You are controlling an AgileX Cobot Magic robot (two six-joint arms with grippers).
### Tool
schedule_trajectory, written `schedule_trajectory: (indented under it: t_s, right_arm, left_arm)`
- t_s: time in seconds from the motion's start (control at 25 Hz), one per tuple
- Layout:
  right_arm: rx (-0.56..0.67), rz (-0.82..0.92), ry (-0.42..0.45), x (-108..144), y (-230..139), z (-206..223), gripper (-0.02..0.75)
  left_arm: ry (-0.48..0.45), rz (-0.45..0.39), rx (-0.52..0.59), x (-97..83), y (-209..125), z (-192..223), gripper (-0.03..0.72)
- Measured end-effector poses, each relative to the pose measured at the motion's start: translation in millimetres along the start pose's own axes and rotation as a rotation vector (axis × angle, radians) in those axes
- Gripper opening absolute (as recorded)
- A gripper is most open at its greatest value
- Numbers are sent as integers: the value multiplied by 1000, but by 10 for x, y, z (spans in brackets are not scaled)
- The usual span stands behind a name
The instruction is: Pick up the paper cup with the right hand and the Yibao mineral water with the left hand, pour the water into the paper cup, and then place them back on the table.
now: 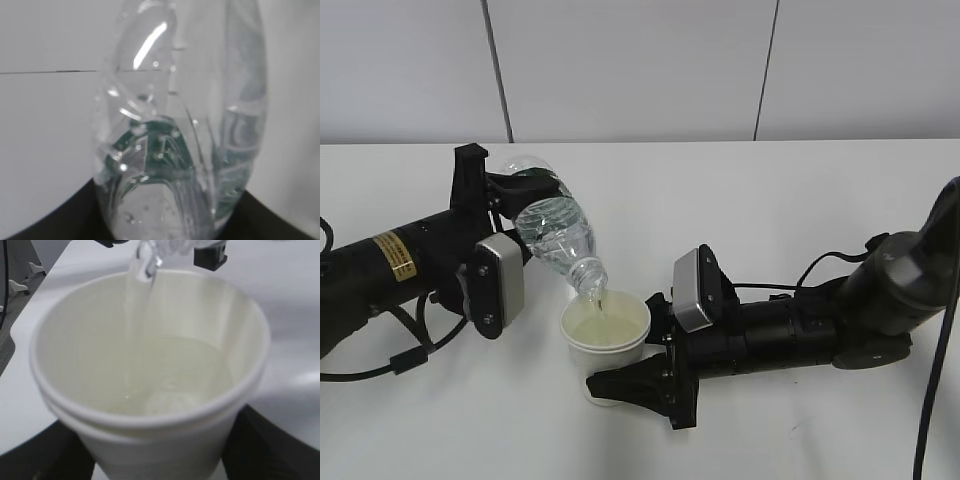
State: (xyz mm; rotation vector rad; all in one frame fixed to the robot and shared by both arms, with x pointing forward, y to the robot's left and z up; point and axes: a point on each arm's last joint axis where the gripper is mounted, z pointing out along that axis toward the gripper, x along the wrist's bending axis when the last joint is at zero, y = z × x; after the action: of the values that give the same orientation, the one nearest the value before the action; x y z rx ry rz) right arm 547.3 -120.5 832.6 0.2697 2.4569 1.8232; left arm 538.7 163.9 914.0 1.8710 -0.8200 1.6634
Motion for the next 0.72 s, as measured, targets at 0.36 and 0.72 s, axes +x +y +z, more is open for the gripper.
schedule_trajectory:
  t_s: [0.36,0.72]
  right_arm:
    - [2,-53,-1,-1,-2,0,521]
    - [-2,-83,-18,-16,2,0,521]
  left_arm:
    - [-14,-615,-26,-4,26,0,358]
    - [-25,-1295,-25,-4,30,0,358]
